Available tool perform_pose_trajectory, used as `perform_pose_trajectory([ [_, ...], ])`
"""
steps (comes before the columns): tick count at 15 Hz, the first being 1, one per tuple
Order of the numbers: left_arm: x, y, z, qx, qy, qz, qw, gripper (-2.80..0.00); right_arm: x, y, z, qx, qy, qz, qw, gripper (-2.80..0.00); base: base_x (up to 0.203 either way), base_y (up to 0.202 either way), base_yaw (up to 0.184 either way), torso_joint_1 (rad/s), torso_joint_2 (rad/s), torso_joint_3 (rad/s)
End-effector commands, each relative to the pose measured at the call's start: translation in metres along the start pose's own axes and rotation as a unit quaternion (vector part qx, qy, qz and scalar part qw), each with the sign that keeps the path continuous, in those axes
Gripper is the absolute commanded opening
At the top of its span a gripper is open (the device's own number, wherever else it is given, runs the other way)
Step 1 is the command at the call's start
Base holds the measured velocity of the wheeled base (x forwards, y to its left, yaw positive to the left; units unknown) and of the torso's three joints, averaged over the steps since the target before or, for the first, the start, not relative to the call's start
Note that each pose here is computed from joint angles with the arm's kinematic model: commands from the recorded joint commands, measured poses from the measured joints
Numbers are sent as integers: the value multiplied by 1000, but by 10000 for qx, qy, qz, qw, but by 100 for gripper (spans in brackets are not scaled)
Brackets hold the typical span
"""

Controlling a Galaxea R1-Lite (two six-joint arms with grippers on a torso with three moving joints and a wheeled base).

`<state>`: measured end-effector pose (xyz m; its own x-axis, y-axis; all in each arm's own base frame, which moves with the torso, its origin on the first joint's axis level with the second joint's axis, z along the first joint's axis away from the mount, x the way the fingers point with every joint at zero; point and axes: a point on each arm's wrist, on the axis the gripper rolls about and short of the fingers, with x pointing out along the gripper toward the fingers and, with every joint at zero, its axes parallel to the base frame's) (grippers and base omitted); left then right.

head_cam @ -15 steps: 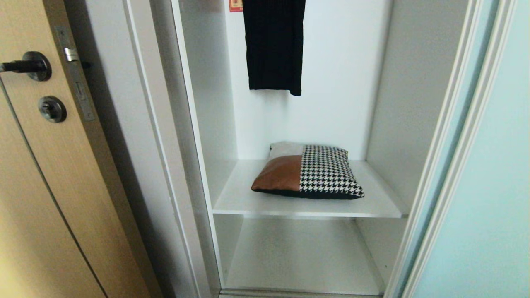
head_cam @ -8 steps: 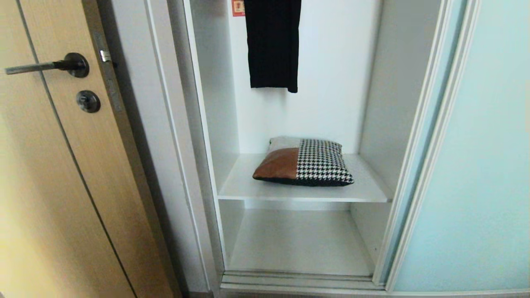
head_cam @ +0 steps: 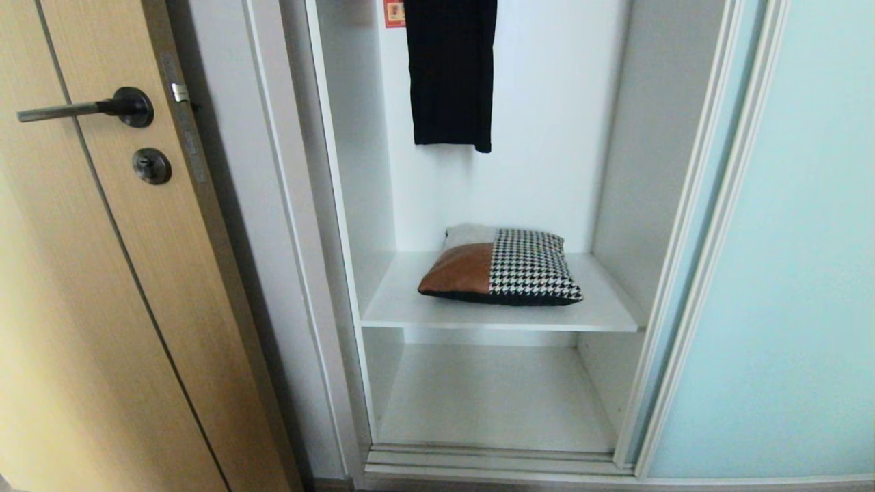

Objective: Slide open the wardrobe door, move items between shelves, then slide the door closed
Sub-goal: Close the door

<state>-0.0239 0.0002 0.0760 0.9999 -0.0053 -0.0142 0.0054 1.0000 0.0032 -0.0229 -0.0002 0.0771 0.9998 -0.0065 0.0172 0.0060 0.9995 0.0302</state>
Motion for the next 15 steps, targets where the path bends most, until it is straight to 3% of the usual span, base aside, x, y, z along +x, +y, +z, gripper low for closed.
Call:
perform_pose_trajectory([
  [1, 0, 0, 0, -1, -2, 4, 10000, -280, -1, 0, 3, -24, -60, -4, 10000, -280, 0, 0, 0, 0, 0, 0],
  [5, 0, 0, 0, -1, -2, 4, 10000, -280, -13, 2, 67, 104, -328, -29, 9994, -280, 0, 0, 0, 0, 0, 0],
  [8, 0, 0, 0, -1, -2, 4, 10000, -280, -6, 2, 106, 170, 150, -161, 9996, -280, 0, 0, 0, 0, 0, 0],
  [10, 0, 0, 0, -1, -2, 4, 10000, -280, 9, 2, 137, 170, 304, -525, 9980, -280, 0, 0, 0, 0, 0, 0],
  [15, 0, 0, 0, -1, -2, 4, 10000, -280, 68, 2, 192, 152, 755, -941, 9926, -280, 0, 0, 0, 0, 0, 0],
])
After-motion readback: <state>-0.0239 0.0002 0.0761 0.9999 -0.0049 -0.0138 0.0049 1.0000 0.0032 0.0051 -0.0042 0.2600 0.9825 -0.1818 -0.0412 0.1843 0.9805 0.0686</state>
